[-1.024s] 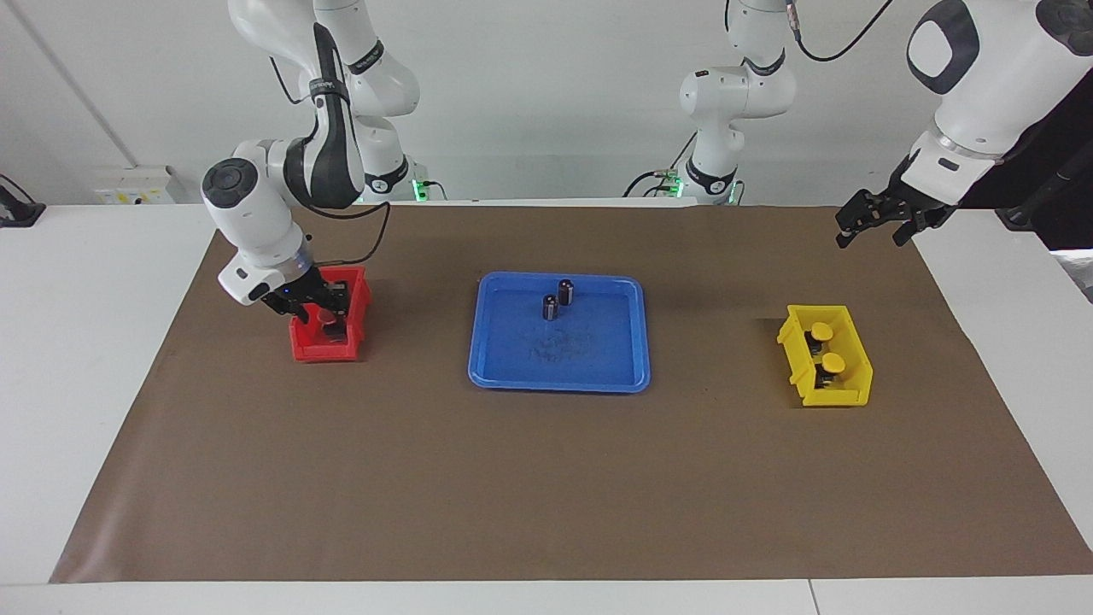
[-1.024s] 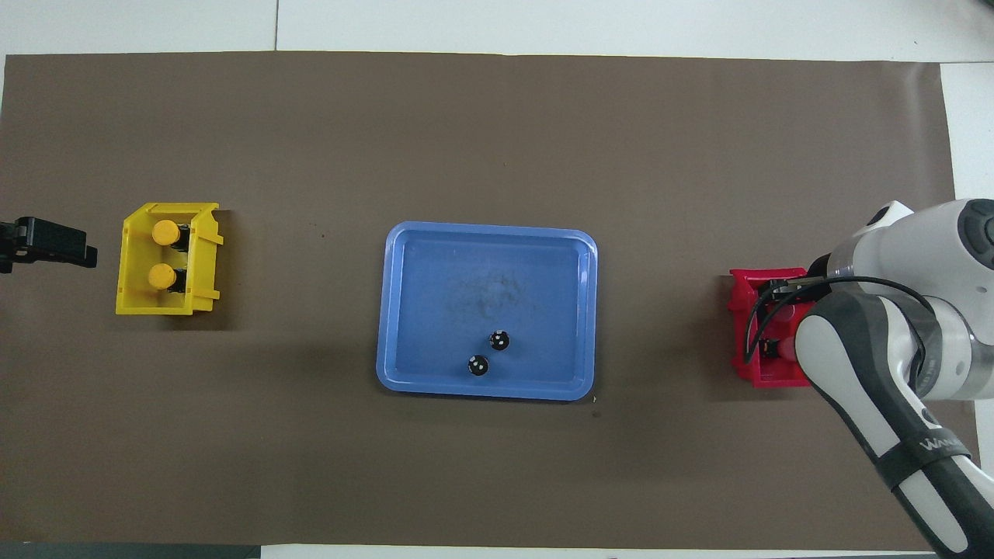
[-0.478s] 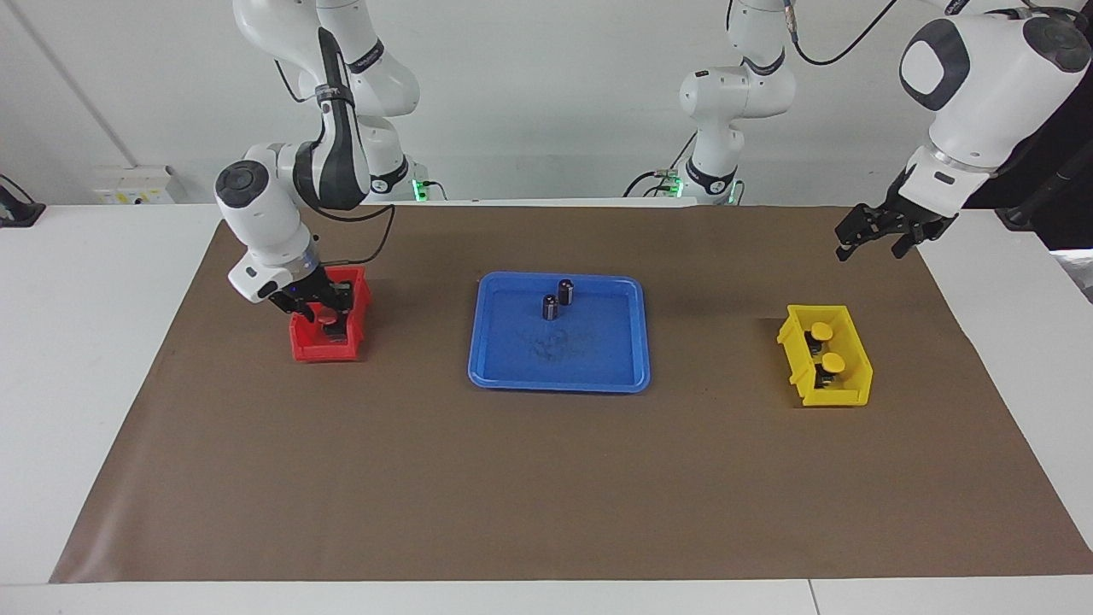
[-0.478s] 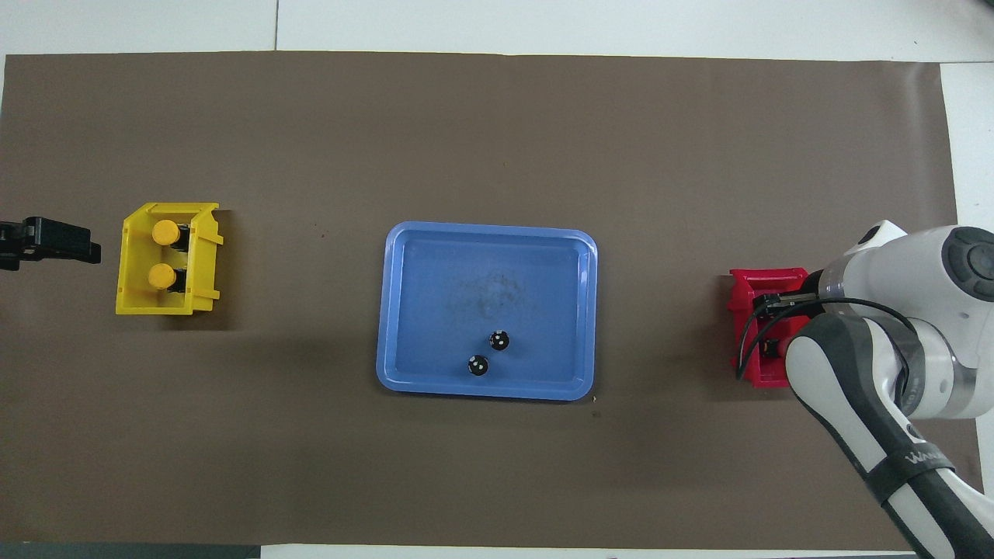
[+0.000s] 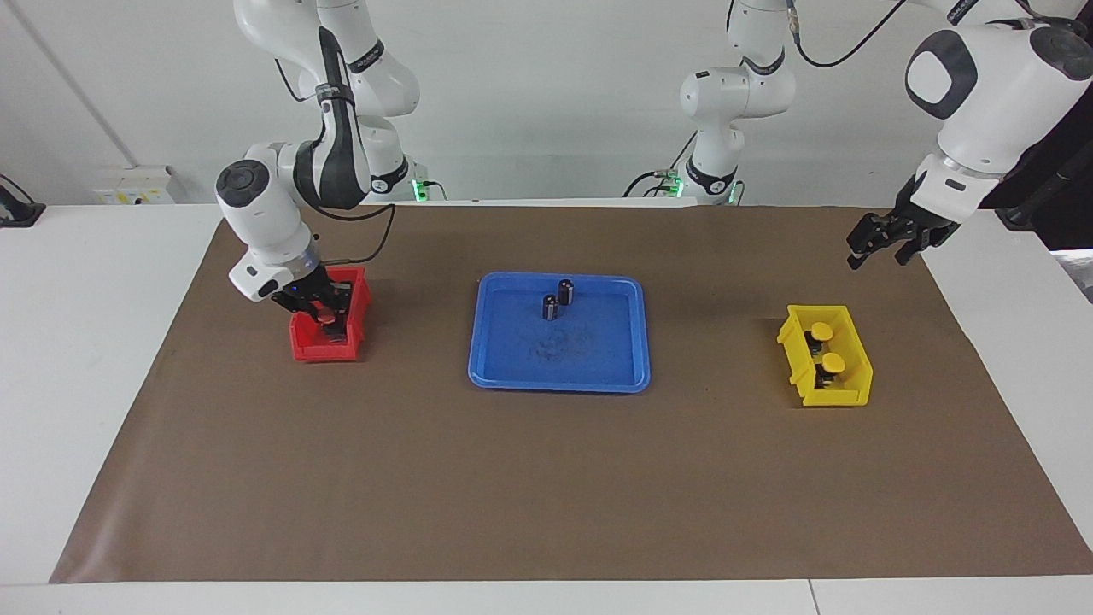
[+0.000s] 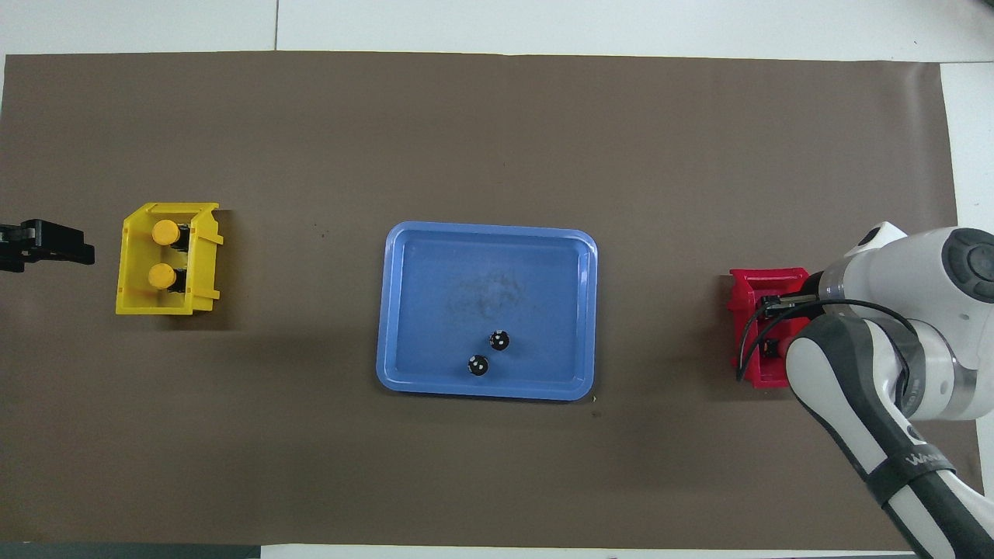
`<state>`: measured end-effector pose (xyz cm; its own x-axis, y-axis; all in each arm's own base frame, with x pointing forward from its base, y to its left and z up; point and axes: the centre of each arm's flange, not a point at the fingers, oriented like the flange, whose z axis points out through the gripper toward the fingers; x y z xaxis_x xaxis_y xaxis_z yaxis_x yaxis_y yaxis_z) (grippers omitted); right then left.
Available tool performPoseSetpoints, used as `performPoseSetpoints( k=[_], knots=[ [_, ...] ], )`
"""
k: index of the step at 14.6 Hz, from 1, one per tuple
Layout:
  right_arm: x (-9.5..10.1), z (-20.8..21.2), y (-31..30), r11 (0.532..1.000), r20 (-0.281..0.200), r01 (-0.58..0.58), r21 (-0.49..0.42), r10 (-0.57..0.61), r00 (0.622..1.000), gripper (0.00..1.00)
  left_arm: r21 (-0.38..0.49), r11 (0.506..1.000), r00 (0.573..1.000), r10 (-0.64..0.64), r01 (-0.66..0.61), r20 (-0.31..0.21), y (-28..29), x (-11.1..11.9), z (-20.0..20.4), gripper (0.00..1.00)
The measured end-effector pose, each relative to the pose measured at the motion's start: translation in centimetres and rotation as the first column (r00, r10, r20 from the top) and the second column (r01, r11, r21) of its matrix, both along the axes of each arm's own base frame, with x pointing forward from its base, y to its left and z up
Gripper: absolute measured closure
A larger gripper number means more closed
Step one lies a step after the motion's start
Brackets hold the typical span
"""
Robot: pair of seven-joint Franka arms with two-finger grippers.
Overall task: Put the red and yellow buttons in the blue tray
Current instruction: 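Reach the right gripper into the red holder and grasp a red button, then place the red button in the tray while the left gripper grasps a yellow button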
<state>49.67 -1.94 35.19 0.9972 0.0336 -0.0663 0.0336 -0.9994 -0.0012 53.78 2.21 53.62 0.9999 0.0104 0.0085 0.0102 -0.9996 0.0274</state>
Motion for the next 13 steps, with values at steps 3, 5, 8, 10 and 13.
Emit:
performPoseSetpoints(
  k=[3, 5, 8, 10, 13],
  knots=[
    [2.0, 5.2, 0.1, 1.000, -0.070, -0.002, 0.003, 0.002, 0.998, 0.58, 0.002, 1.000, 1.000, 0.000, 0.000, 0.024, -0.2, 0.0, -3.8, 0.17],
    [4.0, 10.5, 0.8, 1.000, -0.085, -0.017, 0.006, 0.017, 0.996, 0.58, 0.004, 1.000, 0.999, 0.001, -0.001, 0.033, -0.2, 0.1, -6.0, 0.18],
    [7.1, 16.9, 6.6, 0.999, -0.054, 0.001, 0.054, 0.002, 0.999, 0.58, 0.006, 1.000, 1.000, 0.002, -0.002, 0.027, -0.1, 0.7, -9.3, 0.20],
    [8.9, 18.7, 13.4, 0.993, -0.029, 0.065, 0.099, -0.063, 0.998, 0.58, 0.007, 1.000, 1.000, 0.002, -0.002, 0.013, -0.1, 1.0, -11.5, 0.22],
    [9.2, 16.3, 26.7, 0.987, -0.012, 0.131, 0.093, -0.130, 0.991, 0.58, 0.009, 1.000, 1.000, 0.003, -0.003, 0.009, -0.1, 1.1, -13.7, 0.25]
  ],
)
